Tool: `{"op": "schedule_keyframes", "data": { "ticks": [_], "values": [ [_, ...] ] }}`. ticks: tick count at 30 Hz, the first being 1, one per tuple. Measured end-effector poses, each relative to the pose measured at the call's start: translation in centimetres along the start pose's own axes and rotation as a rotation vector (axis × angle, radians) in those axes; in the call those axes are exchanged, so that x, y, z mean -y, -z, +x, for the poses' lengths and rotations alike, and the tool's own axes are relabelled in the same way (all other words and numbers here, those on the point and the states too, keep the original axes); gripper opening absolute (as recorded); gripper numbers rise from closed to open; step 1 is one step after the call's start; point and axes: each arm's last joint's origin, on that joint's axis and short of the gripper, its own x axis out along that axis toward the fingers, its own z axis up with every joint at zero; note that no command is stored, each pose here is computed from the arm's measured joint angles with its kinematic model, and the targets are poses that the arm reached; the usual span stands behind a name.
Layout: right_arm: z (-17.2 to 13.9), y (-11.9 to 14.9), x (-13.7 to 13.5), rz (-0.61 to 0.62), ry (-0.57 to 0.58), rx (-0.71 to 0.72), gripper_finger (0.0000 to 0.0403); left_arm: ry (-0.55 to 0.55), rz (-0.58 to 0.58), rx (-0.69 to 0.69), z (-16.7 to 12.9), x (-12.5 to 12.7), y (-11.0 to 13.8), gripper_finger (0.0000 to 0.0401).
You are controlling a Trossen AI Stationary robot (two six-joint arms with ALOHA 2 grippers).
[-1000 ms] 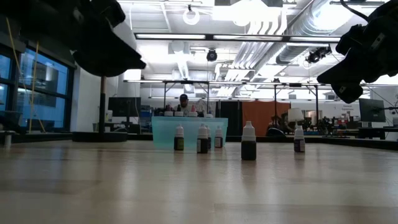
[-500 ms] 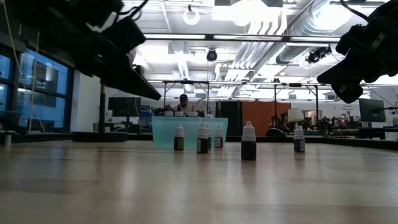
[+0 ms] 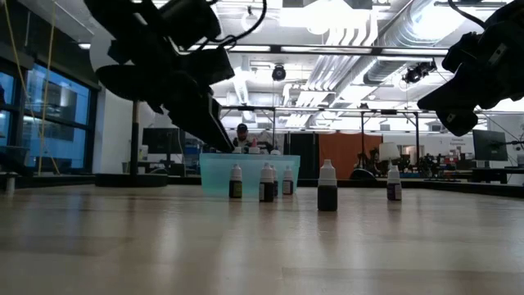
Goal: Pick & Place food coloring
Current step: Put the small green food coloring bottle into the blue bin
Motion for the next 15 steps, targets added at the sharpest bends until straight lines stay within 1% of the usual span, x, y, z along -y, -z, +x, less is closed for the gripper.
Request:
{"op": "schedule_keyframes", "data": {
  "ticks": [4,8,11,15],
  "values": [
    [0.0,0.0,0.0,0.0,0.0,0.0,0.0,-0.015,0.019,-0.011,0.0,-0.8,-0.1,0.0143],
    [0.0,0.0,0.0,0.0,0.0,0.0,0.0,0.061,-0.01,-0.021,0.0,-1.4,0.2,0.0143],
    [0.0,0.0,0.0,-0.001,0.0,0.0,0.0,0.049,0.005,-0.033,0.0,-1.5,0.3,0.0143],
    [0.0,0.0,0.0,0.0,0.0,0.001,0.0,0.038,0.014,-0.011,0.0,-1.6,0.1,0.0143]
  ]
}}
